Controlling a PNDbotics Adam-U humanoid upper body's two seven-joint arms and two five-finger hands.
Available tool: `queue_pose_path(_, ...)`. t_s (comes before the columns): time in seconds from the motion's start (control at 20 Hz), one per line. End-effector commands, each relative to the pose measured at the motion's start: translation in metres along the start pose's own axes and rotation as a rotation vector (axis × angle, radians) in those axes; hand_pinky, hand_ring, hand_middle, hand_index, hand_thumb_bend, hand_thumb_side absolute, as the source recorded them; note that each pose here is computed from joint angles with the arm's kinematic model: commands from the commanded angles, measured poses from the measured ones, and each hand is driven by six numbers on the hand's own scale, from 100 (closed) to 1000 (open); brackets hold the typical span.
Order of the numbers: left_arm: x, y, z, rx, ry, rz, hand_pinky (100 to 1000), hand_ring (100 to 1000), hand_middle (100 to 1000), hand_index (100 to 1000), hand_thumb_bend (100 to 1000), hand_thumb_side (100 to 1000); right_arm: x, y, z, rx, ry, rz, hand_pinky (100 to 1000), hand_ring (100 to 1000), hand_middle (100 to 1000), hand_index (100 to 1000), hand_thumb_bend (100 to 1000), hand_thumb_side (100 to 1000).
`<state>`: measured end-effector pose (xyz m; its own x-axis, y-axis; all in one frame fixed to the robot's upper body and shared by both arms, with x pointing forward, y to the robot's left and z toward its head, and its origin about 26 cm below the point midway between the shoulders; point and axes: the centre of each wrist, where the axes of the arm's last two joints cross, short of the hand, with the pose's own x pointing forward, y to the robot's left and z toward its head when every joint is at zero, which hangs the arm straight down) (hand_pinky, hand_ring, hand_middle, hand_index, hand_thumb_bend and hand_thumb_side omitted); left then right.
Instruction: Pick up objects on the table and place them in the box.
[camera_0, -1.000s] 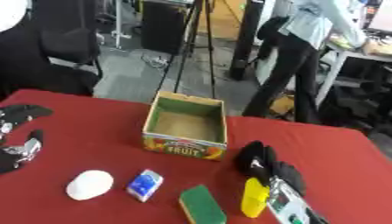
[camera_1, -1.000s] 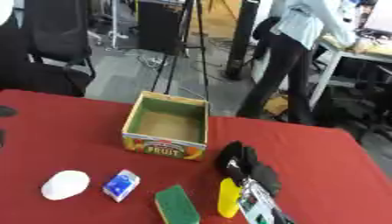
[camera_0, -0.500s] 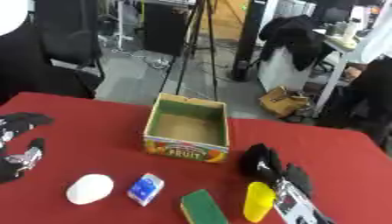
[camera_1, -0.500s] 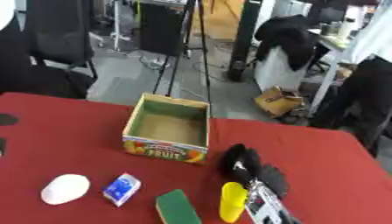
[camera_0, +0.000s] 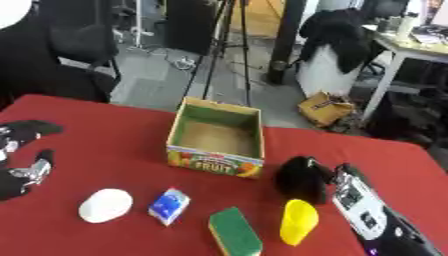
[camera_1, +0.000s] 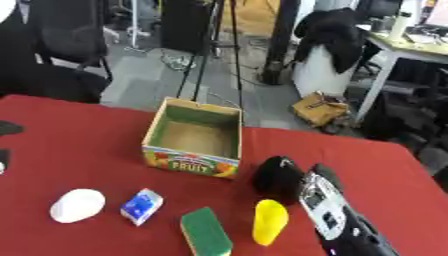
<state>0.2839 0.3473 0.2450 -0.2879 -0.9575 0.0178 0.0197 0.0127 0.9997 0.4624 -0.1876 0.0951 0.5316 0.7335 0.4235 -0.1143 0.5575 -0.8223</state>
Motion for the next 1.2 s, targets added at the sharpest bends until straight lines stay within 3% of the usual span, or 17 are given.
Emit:
queue_pose_path(0.05,0.003,0.010,0.001,0.020,-0.013,-0.022,975,991,929,1000,100,963,0.006,-0.022,0.002,-0.034,-0.023,-0.013,865,983,895,959,464,1000)
queue_pose_path(1.2,0.008,0.014,-0.004,0.030,-0.054,-0.024,974,992,929,1000,100,954,0.021,-0.030,0.005,-0.050,-0.052,0.005,869,983,899,959,437,1000)
